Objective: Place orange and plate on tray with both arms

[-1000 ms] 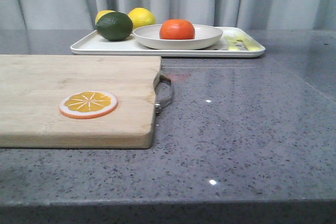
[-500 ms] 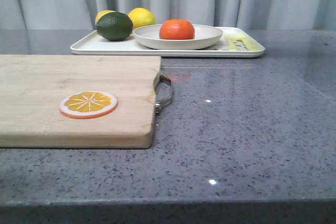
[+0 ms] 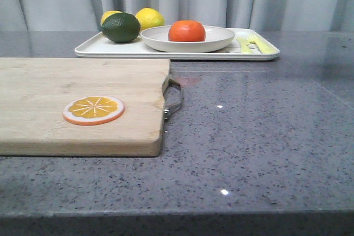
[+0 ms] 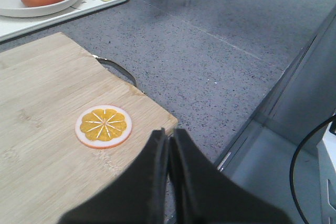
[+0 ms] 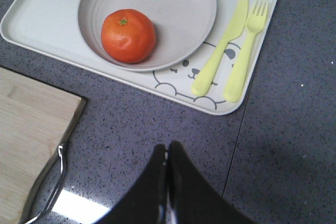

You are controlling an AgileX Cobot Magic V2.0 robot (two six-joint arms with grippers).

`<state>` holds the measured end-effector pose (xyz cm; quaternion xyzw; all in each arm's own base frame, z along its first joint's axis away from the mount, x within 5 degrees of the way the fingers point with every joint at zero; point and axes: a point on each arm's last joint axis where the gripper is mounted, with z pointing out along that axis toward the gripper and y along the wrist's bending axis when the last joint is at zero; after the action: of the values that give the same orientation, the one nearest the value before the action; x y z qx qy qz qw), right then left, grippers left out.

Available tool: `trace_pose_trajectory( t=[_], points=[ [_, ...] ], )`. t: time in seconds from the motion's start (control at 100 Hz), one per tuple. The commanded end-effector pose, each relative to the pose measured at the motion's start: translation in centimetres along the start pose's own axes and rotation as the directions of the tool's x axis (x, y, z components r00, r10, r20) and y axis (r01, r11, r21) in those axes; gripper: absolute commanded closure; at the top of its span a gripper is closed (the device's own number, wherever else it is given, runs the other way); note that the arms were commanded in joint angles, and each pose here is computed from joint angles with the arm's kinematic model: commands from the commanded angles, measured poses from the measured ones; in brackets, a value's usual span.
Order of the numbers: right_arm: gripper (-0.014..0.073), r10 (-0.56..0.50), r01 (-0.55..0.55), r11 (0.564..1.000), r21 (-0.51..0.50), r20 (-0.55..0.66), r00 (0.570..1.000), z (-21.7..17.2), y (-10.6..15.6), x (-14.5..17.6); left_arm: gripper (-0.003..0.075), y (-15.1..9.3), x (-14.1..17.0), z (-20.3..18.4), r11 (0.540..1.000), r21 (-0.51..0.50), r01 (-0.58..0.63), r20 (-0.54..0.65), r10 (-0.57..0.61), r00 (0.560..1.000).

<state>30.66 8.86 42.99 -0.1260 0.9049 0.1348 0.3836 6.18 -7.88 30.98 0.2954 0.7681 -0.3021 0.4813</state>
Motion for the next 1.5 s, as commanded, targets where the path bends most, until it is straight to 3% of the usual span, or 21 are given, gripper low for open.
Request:
trace_pose_trajectory(
  t=[0.0, 0.68, 1.22, 1.49],
  points=[
    [0.0662, -0.024, 0.023, 1.0, 0.006, 0.146, 0.989, -3.2, 0.5, 0.3, 0.0741, -0.1, -1.4, -0.4, 1.0, 0.001, 0.009, 0.09, -0.009, 0.996],
    [0.0662, -0.05, 0.036, 0.998, 0.05, 0.319, 0.946, -8.0, 0.6, 12.3, 0.0741, -0.2, -1.4, -0.4, 1.0, 0.007, 0.019, 0.091, -0.02, 0.996],
    [0.0662, -0.056, 0.032, 0.997, 0.064, 0.418, 0.907, -9.4, 0.4, 21.2, 0.0741, -0.2, -1.4, -0.4, 1.0, 0.009, 0.023, 0.089, -0.023, 0.996],
    [0.0662, -0.065, 0.03, 0.997, 0.075, 0.528, 0.847, -9.9, 0.2, 24.8, 0.0741, -0.2, -1.4, -0.4, 1.0, 0.009, 0.023, 0.089, -0.023, 0.996]
  ],
)
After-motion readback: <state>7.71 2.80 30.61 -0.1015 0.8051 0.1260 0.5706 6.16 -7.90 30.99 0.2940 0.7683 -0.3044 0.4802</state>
